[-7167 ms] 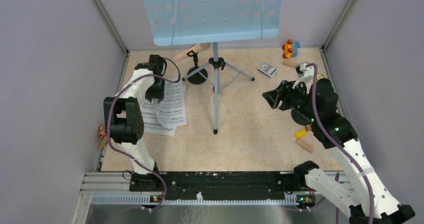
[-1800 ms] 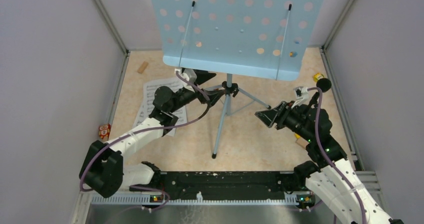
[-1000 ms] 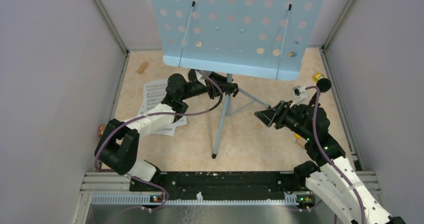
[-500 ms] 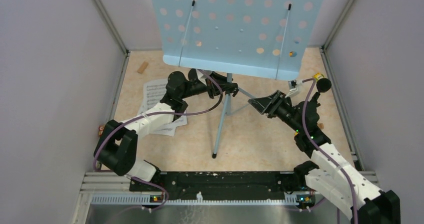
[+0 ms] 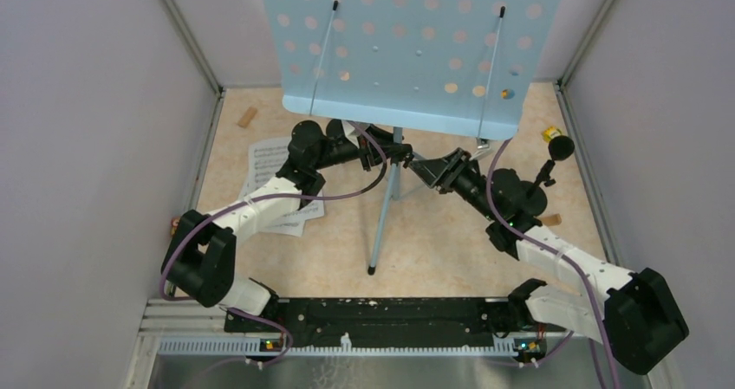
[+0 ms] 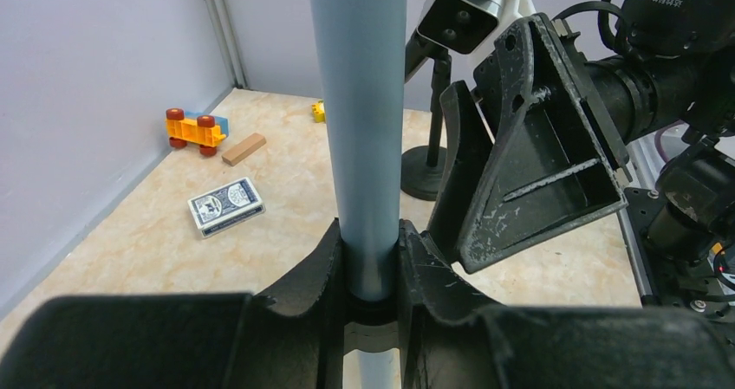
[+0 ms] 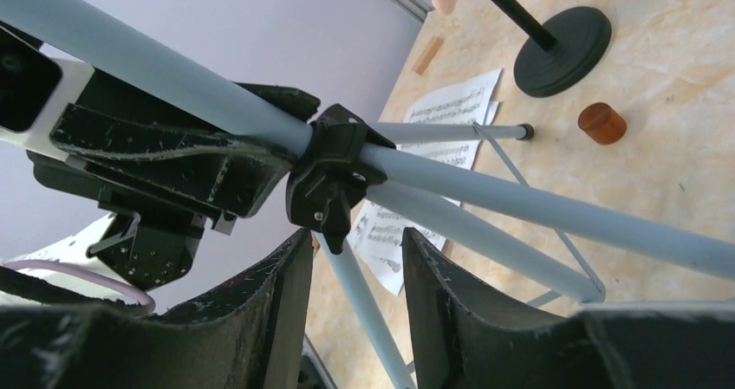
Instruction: Pack up the instrument practice props
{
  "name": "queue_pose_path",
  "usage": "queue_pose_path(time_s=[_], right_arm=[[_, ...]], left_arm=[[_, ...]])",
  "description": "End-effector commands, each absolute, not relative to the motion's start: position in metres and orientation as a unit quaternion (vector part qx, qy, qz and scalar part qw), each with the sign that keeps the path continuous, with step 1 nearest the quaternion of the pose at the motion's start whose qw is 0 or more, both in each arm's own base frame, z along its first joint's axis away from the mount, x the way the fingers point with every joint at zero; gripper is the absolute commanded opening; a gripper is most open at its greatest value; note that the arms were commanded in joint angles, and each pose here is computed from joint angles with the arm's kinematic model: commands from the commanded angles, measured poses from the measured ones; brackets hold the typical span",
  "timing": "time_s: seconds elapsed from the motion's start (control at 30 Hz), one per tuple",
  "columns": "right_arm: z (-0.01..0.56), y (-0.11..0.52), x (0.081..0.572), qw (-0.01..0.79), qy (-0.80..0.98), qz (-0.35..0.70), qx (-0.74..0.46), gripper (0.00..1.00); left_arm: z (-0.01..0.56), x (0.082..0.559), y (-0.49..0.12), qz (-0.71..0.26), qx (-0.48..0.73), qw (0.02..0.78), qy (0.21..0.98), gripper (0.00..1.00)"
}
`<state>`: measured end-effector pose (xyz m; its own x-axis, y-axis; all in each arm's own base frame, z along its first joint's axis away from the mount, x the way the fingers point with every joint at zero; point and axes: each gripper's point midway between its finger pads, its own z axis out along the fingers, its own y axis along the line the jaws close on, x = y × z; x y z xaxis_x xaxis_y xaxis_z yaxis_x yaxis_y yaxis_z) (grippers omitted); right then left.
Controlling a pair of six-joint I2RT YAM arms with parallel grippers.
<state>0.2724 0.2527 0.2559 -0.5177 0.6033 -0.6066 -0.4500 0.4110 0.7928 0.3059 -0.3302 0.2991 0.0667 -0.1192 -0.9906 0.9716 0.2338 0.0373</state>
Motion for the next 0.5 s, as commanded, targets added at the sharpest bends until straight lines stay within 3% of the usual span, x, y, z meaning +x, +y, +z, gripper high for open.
queue_pose_path(time_s=[0.0, 0.3, 0.47], right_arm=[[0.308, 0.254, 0.282, 0.543, 0.62, 0.564, 0.048, 0.42], [0.305, 0.266, 0.292, 0.537, 0.624, 0.566, 0.033, 0.35], [0.298, 0.274, 0.295, 0.531, 0.637, 0.559, 0.012, 0.09]], left_arm=[[0.276, 0.31, -0.33, -0.445, 0.429, 0.585, 0.525, 0.0], [0.274, 0.312, -0.33, -0.44, 0.433, 0.585, 0.526, 0.0], [0.274, 0.313, -0.33, -0.438, 0.434, 0.586, 0.525, 0.0]])
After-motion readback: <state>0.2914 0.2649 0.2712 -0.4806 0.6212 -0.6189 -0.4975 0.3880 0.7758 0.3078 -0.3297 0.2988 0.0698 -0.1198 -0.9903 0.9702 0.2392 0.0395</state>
